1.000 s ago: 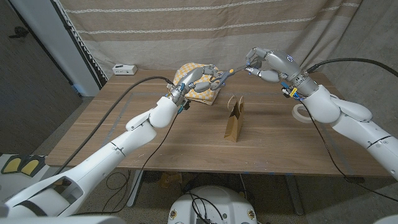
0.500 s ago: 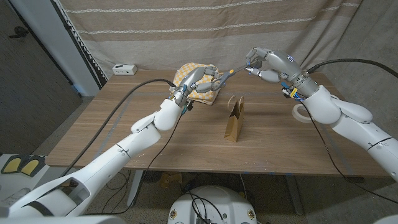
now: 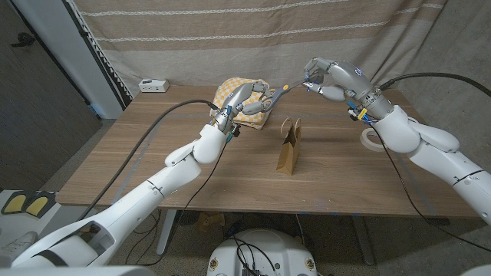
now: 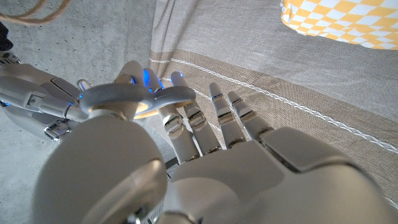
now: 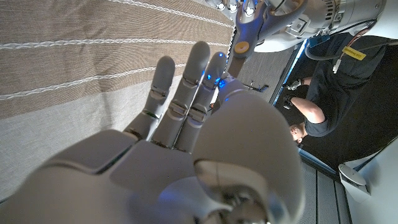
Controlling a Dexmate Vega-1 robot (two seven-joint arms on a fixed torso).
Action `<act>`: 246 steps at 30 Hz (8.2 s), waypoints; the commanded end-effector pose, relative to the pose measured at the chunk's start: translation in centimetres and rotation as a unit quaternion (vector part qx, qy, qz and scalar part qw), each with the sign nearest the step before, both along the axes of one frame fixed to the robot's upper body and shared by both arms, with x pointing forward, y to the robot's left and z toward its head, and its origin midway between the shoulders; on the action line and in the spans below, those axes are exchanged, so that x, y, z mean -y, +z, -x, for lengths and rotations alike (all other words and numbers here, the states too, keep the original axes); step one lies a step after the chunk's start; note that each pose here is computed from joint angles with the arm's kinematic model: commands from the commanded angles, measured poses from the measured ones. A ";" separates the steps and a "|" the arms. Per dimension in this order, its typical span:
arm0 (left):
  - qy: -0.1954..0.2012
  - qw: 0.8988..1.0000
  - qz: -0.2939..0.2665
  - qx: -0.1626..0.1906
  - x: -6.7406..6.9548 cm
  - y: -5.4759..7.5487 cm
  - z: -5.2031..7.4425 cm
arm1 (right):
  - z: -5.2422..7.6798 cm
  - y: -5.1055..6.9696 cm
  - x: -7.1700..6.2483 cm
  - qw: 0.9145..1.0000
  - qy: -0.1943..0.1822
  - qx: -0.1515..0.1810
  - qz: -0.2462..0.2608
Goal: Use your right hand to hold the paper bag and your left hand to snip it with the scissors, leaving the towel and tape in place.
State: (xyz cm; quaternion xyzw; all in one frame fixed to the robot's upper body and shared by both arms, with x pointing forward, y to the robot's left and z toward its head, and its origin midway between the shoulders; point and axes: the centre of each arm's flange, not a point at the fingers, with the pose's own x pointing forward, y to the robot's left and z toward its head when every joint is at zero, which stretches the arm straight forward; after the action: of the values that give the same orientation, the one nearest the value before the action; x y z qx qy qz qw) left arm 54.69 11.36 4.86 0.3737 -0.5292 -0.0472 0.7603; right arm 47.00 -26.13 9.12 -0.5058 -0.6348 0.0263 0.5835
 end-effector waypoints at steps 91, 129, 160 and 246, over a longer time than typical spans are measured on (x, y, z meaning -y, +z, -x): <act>-0.101 0.967 0.172 -0.160 -3.4 -2.1 -2.4 | -4.7 1.1 4.1 0.979 -0.028 -0.062 -0.191; -0.198 0.917 0.254 -0.236 -2.3 -4.4 -0.8 | -5.7 0.0 5.8 0.952 -0.002 -0.160 -0.262; -0.358 0.830 0.281 -0.321 -0.2 -4.6 -2.4 | -5.7 -0.4 6.1 0.943 -0.006 -0.179 -0.281; -0.441 0.755 0.332 -0.355 2.0 -5.4 -3.5 | -5.3 0.6 5.0 0.946 -0.028 -0.171 -0.273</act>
State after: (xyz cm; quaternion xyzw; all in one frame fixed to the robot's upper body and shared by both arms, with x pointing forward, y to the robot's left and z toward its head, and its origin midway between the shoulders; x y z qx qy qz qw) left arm 58.26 9.52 -0.37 -0.2104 -0.3182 -0.3424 0.8587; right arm 52.28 -31.33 9.73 -0.3327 -0.4936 -0.0785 0.7997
